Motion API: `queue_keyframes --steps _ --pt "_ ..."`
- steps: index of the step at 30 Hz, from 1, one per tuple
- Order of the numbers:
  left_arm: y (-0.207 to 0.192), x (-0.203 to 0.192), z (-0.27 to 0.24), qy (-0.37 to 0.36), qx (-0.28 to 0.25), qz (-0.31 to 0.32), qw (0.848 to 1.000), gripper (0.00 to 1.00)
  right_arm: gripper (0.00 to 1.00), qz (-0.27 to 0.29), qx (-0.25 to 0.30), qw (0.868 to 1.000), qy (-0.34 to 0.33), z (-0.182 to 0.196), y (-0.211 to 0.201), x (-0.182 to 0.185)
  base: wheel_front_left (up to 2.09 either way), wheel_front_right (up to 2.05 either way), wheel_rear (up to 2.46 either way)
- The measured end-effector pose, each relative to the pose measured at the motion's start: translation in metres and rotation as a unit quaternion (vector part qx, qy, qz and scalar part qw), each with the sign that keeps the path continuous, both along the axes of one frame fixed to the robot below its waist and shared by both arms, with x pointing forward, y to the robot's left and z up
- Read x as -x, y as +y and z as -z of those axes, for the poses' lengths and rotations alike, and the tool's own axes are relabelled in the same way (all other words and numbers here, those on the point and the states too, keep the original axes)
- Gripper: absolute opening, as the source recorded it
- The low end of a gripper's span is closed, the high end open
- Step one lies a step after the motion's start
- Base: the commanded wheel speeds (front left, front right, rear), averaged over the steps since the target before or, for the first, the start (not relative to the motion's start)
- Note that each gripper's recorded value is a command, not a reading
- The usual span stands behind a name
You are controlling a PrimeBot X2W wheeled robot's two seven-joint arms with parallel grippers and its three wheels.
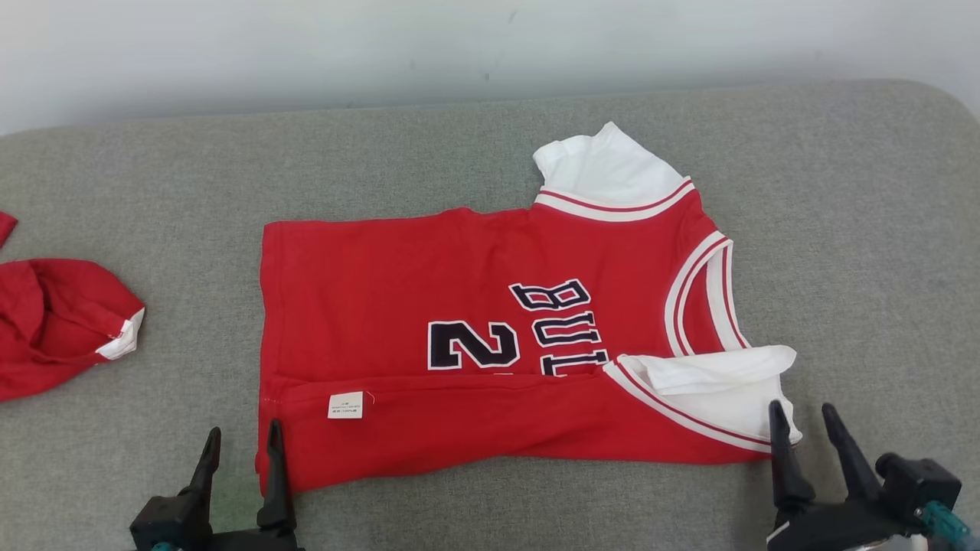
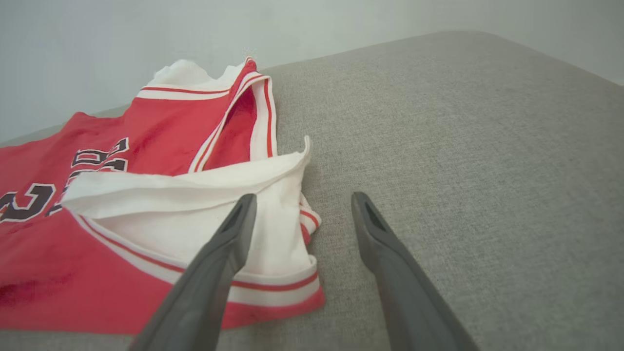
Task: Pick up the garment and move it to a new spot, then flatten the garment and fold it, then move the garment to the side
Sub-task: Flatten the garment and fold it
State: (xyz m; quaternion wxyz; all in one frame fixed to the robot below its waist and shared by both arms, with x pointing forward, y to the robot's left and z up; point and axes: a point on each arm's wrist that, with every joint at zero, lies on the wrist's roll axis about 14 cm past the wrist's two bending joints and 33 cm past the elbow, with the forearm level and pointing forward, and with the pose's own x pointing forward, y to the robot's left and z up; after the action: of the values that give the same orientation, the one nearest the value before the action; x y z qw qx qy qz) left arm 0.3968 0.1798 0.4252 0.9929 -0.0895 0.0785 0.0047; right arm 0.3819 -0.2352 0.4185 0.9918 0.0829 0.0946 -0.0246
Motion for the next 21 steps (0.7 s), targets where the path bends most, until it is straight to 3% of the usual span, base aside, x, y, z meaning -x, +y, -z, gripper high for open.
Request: queue_keyframes --steps 9,12,15,17,18,19,21 --pt "-0.005 -0.002 0.0 -0.001 0.0 0.008 1.0 1.0 1.0 -0.004 -0.007 0.998 0.058 0.034 0.007 0.02 0.0 0.0 0.0" --pt "-0.006 -0.002 0.001 0.001 0.0 0.01 1.0 1.0 0.95 -0.004 -0.009 0.998 0.06 0.036 0.009 0.015 0.0 0.0 0.0" --pt "-0.007 -0.001 0.001 0.001 0.001 0.011 1.0 1.0 0.78 -0.009 -0.011 0.998 0.064 0.038 0.012 0.012 0.0 0.0 0.0" --pt "-0.006 -0.001 0.002 0.002 0.001 0.01 1.0 1.0 0.47 -0.012 -0.014 0.998 0.065 0.039 0.014 0.011 0.0 0.0 0.0" --pt "-0.006 -0.001 0.002 0.002 0.001 0.01 1.0 1.0 0.19 -0.013 -0.015 0.998 0.066 0.039 0.015 0.01 0.0 0.0 0.0" --pt "-0.006 -0.001 0.002 0.002 0.001 0.01 1.0 1.0 0.0 -0.013 -0.015 0.998 0.066 0.039 0.015 0.01 0.0 0.0 0.0" --pt "-0.005 0.0 0.002 0.002 0.002 0.009 1.0 1.0 0.0 -0.015 -0.017 0.998 0.066 0.04 0.017 0.009 0.0 0.0 0.0"
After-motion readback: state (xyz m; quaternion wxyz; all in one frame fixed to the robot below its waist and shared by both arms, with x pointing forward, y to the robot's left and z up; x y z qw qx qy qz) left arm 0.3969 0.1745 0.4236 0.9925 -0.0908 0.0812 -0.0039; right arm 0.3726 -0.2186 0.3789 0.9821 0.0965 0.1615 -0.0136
